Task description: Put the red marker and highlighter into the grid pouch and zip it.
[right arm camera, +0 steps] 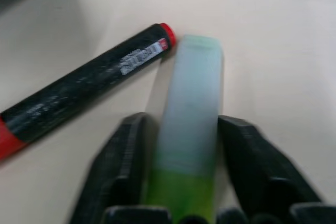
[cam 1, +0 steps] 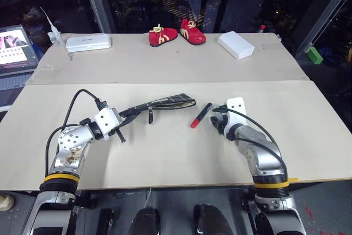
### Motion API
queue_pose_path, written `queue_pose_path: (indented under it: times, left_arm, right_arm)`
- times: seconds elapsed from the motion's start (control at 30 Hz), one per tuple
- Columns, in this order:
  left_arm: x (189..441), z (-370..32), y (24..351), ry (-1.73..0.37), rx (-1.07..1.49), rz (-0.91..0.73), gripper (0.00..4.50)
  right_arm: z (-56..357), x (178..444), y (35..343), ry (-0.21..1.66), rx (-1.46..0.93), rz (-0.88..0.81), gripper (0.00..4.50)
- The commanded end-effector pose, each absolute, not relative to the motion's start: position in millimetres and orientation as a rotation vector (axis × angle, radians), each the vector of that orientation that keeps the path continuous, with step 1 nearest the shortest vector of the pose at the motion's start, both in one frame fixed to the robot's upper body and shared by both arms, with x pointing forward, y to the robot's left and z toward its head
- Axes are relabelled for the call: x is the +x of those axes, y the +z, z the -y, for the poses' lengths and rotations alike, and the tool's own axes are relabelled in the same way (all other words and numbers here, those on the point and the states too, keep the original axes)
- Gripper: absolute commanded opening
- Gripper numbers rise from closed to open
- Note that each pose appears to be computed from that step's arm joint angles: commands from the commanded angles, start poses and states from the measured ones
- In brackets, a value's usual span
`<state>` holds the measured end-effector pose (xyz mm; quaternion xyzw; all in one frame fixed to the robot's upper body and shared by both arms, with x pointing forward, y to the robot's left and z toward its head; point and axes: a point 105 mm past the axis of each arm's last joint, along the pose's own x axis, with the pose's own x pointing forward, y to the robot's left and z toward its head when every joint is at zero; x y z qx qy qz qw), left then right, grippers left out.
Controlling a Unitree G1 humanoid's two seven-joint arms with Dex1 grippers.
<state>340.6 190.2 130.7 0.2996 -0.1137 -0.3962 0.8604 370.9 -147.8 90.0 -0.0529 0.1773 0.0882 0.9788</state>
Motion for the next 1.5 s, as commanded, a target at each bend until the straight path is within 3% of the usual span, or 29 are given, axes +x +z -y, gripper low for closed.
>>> queue_pose_path:
  times: [0.03, 0.5, 0.6, 0.73, 0.9, 1.1, 1.5]
  left_arm:
    - [343, -190, 150, -0.813, 0.646, 0.302, 0.0]
    - [344, -190, 150, -0.822, 0.65, 0.299, 0.0]
    - [345, -190, 151, -0.822, 0.651, 0.299, 0.0]
    - [345, -190, 151, -0.828, 0.656, 0.297, 0.0]
    - [346, -190, 151, -0.832, 0.66, 0.295, 0.0]
    - [345, -191, 150, -0.833, 0.66, 0.292, 0.0]
    - [342, -188, 148, -0.843, 0.66, 0.294, 0.0]
  right_arm:
    - [155, 373, 93, 0.15, -0.101, -0.348, 1.08]
    - [171, 377, 123, 0.076, -0.085, -0.239, 1.08]
    - [165, 378, 130, 0.13, -0.075, -0.227, 1.08]
    - [141, 368, 175, 0.378, -0.176, -0.04, 1.08]
    - [116, 320, 212, 0.786, -0.415, 0.12, 1.08]
    - [120, 312, 201, 0.905, -0.68, 0.033, 1.08]
    - [111, 338, 179, 0.863, -0.699, -0.063, 1.08]
